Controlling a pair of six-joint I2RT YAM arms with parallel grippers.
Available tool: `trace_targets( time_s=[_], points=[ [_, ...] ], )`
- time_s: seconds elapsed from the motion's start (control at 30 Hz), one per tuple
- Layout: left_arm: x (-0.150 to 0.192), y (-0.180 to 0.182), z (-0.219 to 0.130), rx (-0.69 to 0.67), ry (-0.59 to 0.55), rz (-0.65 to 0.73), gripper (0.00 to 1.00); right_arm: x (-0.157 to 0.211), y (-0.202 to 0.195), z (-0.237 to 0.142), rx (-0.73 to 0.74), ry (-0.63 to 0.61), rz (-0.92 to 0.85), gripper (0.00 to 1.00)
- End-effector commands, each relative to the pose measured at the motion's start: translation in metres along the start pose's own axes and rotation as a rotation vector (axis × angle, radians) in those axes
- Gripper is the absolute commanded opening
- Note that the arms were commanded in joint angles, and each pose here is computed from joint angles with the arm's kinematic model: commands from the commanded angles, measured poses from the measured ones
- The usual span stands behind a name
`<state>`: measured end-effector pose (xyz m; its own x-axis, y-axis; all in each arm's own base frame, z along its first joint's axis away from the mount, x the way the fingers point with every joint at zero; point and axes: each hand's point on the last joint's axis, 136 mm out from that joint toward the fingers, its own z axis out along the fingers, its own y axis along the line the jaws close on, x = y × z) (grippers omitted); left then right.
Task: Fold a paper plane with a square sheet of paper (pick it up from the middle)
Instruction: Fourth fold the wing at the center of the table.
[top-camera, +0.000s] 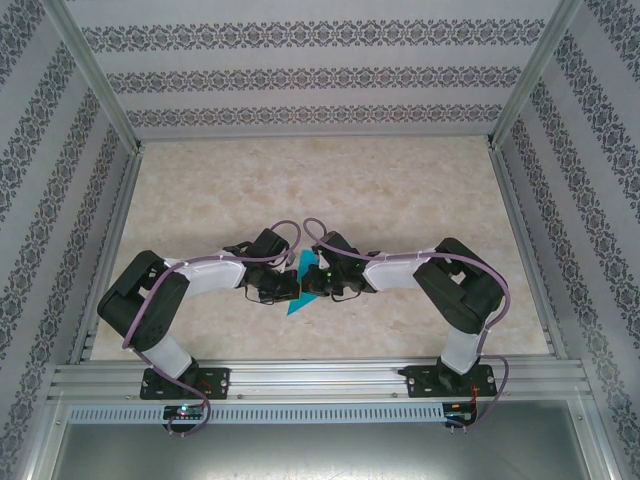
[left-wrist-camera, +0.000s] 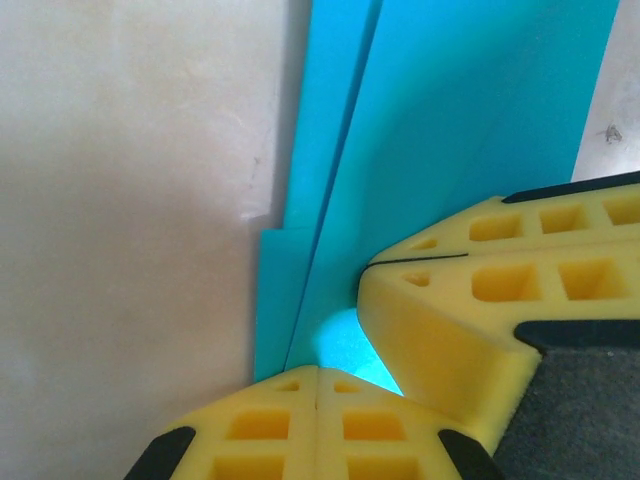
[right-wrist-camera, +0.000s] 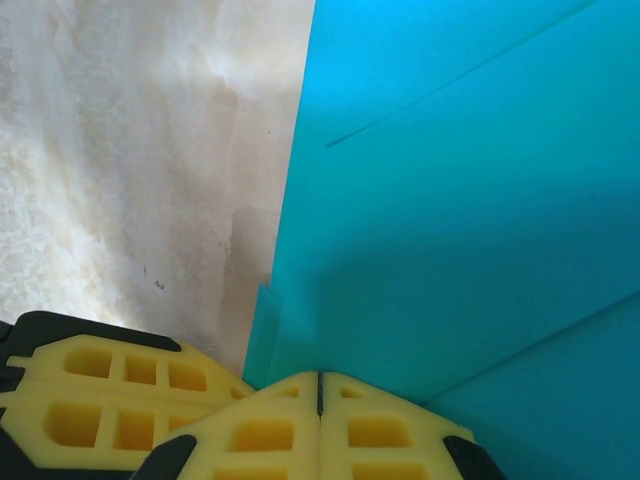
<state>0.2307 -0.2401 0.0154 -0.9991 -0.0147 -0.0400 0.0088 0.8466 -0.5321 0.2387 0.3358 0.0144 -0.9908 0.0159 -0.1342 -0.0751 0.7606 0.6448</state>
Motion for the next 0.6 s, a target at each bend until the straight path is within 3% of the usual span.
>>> trace_targets(
  time_s=[0.0, 0.33, 0.57],
  points=[
    [0.022, 0.039, 0.008, -0.151, 0.071, -0.036, 0.03, 0.010, -0.052, 0.003, 0.210, -0.001, 0.045, 0.00],
    [0.035, 0.055, 0.010, -0.202, 0.107, -0.034, 0.02, -0.038, -0.042, -0.001, 0.002, -0.100, 0.120, 0.00],
    [0.038, 0.059, 0.011, -0.210, 0.113, -0.040, 0.02, -0.065, -0.051, -0.009, 0.047, -0.139, 0.122, 0.00]
  ],
)
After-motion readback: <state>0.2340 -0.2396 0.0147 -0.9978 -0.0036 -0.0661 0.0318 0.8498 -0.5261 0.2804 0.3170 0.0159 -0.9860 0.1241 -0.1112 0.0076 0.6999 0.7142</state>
